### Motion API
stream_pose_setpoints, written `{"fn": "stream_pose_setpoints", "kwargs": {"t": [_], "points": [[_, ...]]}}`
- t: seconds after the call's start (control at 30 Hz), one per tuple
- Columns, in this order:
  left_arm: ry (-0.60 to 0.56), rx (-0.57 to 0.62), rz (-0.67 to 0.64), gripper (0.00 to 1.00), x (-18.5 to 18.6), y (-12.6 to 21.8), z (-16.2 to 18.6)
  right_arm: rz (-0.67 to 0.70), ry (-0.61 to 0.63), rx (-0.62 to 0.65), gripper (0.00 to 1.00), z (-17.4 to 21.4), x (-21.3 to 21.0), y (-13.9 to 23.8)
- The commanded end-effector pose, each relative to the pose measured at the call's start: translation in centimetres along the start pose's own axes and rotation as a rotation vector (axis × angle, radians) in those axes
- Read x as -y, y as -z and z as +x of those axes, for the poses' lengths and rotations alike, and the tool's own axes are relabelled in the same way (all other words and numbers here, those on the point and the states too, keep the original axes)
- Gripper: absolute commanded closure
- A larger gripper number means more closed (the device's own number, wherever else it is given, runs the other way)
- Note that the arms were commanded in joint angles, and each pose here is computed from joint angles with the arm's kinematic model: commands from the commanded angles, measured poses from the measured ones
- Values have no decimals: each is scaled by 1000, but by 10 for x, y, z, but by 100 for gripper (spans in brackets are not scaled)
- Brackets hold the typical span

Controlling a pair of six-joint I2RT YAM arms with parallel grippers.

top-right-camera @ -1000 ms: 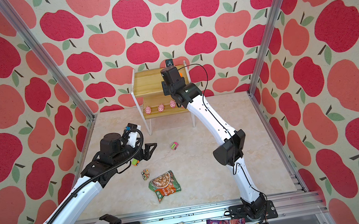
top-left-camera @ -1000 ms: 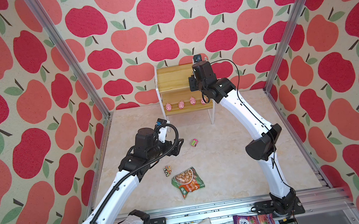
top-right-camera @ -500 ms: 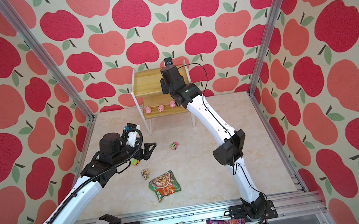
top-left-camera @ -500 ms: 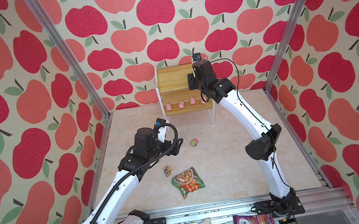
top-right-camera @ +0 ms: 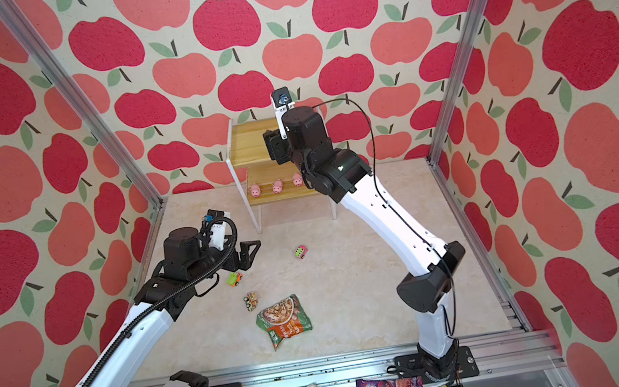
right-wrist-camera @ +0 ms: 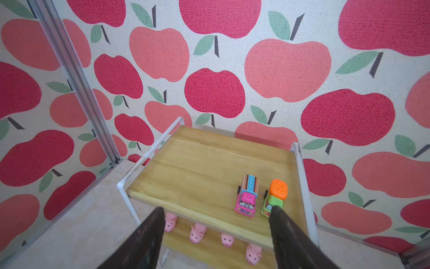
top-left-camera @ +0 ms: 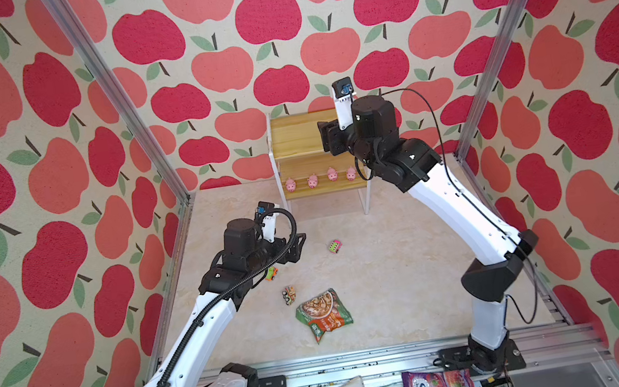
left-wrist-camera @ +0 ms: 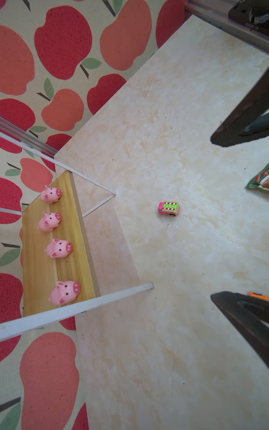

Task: Place and organize the plastic toys onto the shelf
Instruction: 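Lower the pink car beside the truck and open the right gripper, then withdraw the right gripper from the shelf down to the green-and-pink truck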

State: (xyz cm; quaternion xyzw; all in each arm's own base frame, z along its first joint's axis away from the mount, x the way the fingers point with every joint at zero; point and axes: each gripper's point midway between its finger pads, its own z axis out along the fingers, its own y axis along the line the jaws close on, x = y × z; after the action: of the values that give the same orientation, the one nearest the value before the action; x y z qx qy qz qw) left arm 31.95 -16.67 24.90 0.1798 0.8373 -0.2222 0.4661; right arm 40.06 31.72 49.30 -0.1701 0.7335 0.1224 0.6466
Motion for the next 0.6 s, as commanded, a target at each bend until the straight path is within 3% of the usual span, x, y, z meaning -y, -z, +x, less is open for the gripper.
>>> {"fn": "stream_pose_setpoints", "kwargs": {"t": [0.0,0.3,0.57], "points": [[50,-10,-65,1,-20,-5,0,-73,41,-11,21,21,-5,28],[234,-71,-277,1,-86,-11,15,-310,111,-254,21,180,-48,98],[341,-151,-333,1,-112,-12,18,-461,113,-493,23,300,-84,101]]}}
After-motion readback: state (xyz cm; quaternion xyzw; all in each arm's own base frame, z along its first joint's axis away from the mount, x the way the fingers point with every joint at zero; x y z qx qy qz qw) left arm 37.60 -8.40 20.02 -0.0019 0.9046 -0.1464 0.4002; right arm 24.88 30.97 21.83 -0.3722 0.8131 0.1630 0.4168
